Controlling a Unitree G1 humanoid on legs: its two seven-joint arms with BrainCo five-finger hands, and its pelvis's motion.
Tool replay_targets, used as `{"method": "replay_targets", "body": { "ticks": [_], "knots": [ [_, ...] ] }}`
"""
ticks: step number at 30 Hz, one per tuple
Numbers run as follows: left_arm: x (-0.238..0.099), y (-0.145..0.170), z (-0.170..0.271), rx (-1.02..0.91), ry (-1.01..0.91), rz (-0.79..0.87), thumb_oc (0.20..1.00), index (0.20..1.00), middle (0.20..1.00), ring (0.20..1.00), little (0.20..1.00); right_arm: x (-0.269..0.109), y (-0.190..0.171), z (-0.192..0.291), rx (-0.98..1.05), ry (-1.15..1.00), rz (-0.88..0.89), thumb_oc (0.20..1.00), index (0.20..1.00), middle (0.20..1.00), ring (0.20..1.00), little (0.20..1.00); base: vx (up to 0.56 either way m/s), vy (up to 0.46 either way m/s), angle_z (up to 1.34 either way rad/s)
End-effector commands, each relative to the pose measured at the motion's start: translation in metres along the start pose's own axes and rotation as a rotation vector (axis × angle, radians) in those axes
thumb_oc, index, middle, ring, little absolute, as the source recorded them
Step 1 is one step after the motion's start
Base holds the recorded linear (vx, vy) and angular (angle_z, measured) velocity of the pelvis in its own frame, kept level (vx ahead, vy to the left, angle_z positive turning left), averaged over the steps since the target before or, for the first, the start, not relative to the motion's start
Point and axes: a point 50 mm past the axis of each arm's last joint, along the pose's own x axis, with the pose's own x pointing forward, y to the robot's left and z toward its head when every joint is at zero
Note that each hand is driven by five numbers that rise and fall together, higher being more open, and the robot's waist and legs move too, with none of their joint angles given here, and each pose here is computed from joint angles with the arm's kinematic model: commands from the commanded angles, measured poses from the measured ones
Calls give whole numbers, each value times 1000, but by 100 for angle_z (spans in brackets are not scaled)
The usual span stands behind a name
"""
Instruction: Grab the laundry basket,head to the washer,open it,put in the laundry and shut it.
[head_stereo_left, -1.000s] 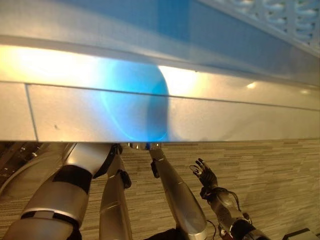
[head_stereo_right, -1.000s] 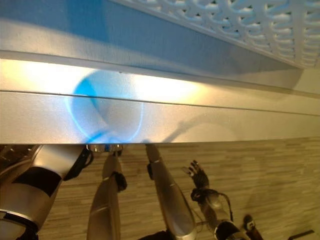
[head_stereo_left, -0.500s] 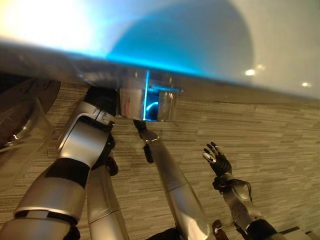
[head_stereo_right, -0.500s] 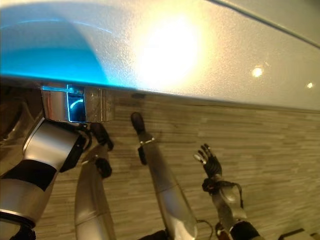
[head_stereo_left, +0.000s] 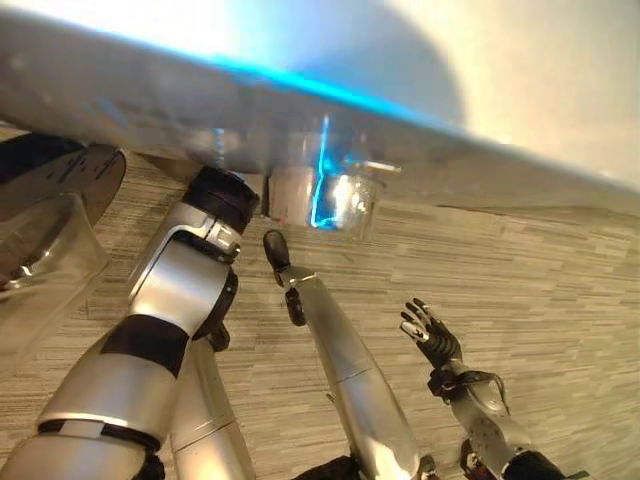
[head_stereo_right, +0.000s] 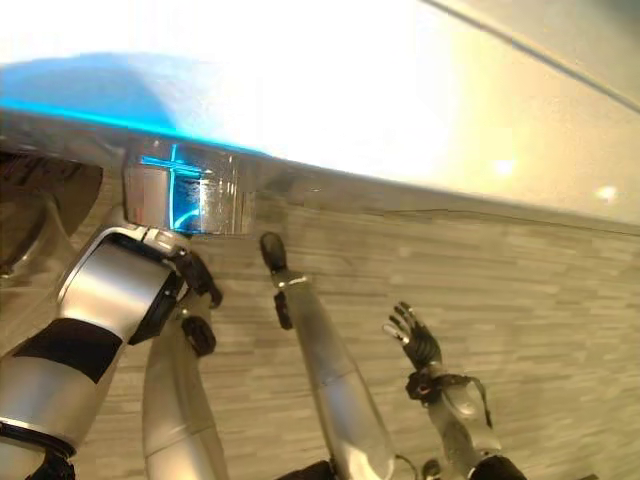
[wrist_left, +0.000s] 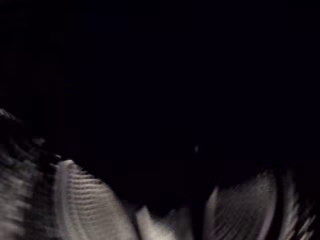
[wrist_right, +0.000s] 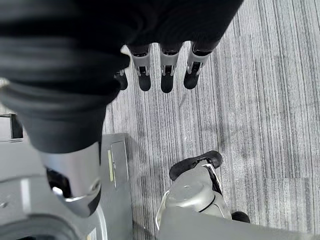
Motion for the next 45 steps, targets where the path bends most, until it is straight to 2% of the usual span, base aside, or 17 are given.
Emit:
{"method": "replay_targets", "body": {
  "ticks": [1, 2, 3, 4, 9, 12, 13, 15, 19, 20, 21, 26, 33, 34, 36, 39, 45],
  "knots": [
    [5, -50, 30, 202, -62, -283, 1000, 1000, 1000, 1000, 1000, -28, -36, -8, -49, 82, -87, 1000, 1000, 1000, 1000, 1000, -22, 30, -3],
    [5, -50, 30, 204, -62, -283, 1000, 1000, 1000, 1000, 1000, -28, -36, -8, -48, 82, -86, 1000, 1000, 1000, 1000, 1000, -37, 44, 2],
    [-2, -51, 23, 376, -80, -358, 1000, 1000, 1000, 1000, 1000, -31, -38, -13, -27, 104, -97, 1000, 1000, 1000, 1000, 1000, -24, 31, 4],
    [-2, -51, 23, 377, -80, -358, 1000, 1000, 1000, 1000, 1000, -31, -38, -13, -27, 105, -97, 1000, 1000, 1000, 1000, 1000, -38, 50, 6],
    [-9, -45, -5, 875, -62, -487, 1000, 1000, 1000, 1000, 1000, -28, -43, -24, -14, 164, -119, 1000, 1000, 1000, 1000, 1000, -53, 58, 19],
    [-18, -18, -31, 1045, 36, -526, 1000, 1000, 1000, 1000, 1000, -24, -43, -29, -9, 180, -139, 1000, 1000, 1000, 1000, 1000, -37, 50, 6],
    [-34, 3, -57, 1119, 143, -589, 1000, 1000, 1000, 1000, 1000, -22, -44, -31, -18, 199, -154, 1000, 1000, 1000, 1000, 1000, -21, 54, 8],
    [-49, 22, -76, 1160, 223, -631, 1000, 1000, 1000, 1000, 1000, -22, -43, -35, -21, 217, -152, 1000, 1000, 1000, 1000, 1000, -1, 59, 13],
    [-121, 76, -136, 1067, 478, -654, 1000, 1000, 1000, 1000, 1000, -27, -44, -50, -45, 274, -170, 1000, 1000, 1000, 1000, 1000, 40, 88, 11],
    [-161, 105, -156, 985, 603, -616, 1000, 1000, 1000, 1000, 1000, -29, -47, -51, -55, 279, -187, 1000, 1000, 1000, 1000, 1000, 44, 108, 4],
    [-161, 105, -156, 985, 604, -616, 1000, 1000, 1000, 1000, 1000, -29, -47, -51, -56, 280, -187, 1000, 1000, 1000, 1000, 1000, 62, 119, -7],
    [-271, 160, -194, 809, 956, -499, 1000, 1000, 1000, 1000, 1000, -40, -63, -64, -101, 354, -255, 1000, 1000, 1000, 1000, 1000, 99, 108, 1],
    [-397, 233, -199, 800, 1373, -144, 1000, 1000, 1000, 1000, 1000, -52, -75, -85, -92, 444, -354, 1000, 1000, 1000, 1000, 1000, 107, 70, -7],
    [-434, 250, -192, 794, 1492, -6, 1000, 1000, 1000, 1000, 1000, -60, -78, -94, -82, 481, -384, 1000, 1000, 1000, 1000, 1000, 192, 18, -4],
    [-449, 255, -189, 792, 1540, 47, 1000, 1000, 1000, 1000, 1000, -63, -78, -100, -80, 507, -395, 1000, 1000, 1000, 1000, 1000, 115, -10, -1],
    [-493, 266, -174, 712, 1661, 234, 1000, 1000, 1000, 1000, 1000, -74, -78, -112, -69, 565, -424, 1000, 1000, 1000, 1000, 1000, 113, -42, 2],
    [-536, 278, -149, 686, 1794, 412, 1000, 1000, 1000, 1000, 1000, -90, -76, -133, -68, 679, -451, 1000, 1000, 1000, 1000, 1000, 117, -52, 8]
  ]
}}
